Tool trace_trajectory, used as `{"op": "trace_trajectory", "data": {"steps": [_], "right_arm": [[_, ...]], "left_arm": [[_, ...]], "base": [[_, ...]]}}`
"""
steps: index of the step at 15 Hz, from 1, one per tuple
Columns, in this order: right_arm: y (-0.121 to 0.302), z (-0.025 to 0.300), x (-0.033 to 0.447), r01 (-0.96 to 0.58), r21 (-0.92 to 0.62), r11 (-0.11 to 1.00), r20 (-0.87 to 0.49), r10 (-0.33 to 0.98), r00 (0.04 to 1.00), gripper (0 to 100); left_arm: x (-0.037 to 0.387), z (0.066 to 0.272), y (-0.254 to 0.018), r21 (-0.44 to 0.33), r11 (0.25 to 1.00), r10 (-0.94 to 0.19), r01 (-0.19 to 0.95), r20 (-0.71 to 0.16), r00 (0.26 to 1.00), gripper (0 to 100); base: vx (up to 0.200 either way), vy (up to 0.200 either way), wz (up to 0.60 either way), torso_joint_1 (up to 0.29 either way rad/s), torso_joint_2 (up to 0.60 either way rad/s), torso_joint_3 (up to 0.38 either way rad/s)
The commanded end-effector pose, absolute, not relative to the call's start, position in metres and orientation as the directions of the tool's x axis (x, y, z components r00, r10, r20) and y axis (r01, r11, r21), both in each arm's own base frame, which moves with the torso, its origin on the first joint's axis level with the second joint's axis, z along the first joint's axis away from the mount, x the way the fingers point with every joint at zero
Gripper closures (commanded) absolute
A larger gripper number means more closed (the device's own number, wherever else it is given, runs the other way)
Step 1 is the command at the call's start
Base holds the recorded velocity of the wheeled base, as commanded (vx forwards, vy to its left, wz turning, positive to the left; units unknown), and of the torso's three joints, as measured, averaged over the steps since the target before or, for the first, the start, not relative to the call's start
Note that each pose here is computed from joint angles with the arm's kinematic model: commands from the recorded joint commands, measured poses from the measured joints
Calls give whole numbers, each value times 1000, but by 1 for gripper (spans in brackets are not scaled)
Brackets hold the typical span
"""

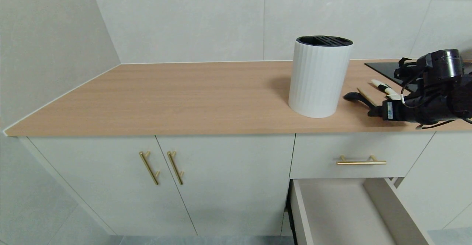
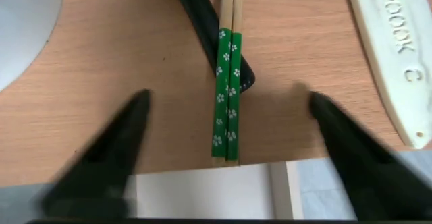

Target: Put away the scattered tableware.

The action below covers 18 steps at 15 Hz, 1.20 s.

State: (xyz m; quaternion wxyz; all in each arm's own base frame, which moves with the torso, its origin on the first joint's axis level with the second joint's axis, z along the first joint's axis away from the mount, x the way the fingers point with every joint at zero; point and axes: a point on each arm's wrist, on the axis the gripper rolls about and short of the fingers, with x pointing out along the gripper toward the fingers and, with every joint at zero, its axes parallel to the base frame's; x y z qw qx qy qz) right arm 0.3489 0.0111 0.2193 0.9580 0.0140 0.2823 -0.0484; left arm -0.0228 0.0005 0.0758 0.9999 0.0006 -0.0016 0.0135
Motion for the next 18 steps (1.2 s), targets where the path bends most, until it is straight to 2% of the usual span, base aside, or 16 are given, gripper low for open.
{"op": "trace_trajectory", "data": {"steps": [1, 5, 9, 13, 15, 16, 18], "right_arm": [[11, 218, 351, 101, 3, 995, -545, -83, 834, 100], [10, 223, 348, 107, 7, 994, -533, -87, 842, 100], [9, 261, 312, 114, 31, 993, -442, -88, 893, 100], [5, 299, 236, 111, 68, 991, -329, -83, 941, 100], [0, 311, 195, 108, 77, 991, -337, -76, 938, 100], [3, 317, 148, -7, 119, 993, -371, 51, 927, 100], [4, 318, 98, -87, 140, 986, -428, 140, 893, 100]], "left_arm": [[-23, 76, 0, 1, 1000, 28, -28, 3, 1000, 0], [-23, 76, 0, 1, 1000, 28, -28, 3, 1000, 0], [-23, 76, 0, 1, 1000, 28, -28, 3, 1000, 0], [-23, 76, 0, 0, 1000, 28, -28, 3, 1000, 0], [-23, 76, 0, 1, 1000, 28, -28, 3, 1000, 0], [-23, 76, 0, 0, 1000, 28, -28, 3, 1000, 0], [-23, 76, 1, 0, 1000, 29, -29, 3, 1000, 0]], "base": [[0, 0, 0, 0, 0, 0], [0, 0, 0, 0, 0, 0], [0, 0, 0, 0, 0, 0], [0, 0, 0, 0, 0, 0], [0, 0, 0, 0, 0, 0], [0, 0, 0, 0, 0, 0], [0, 0, 0, 0, 0, 0]]}}
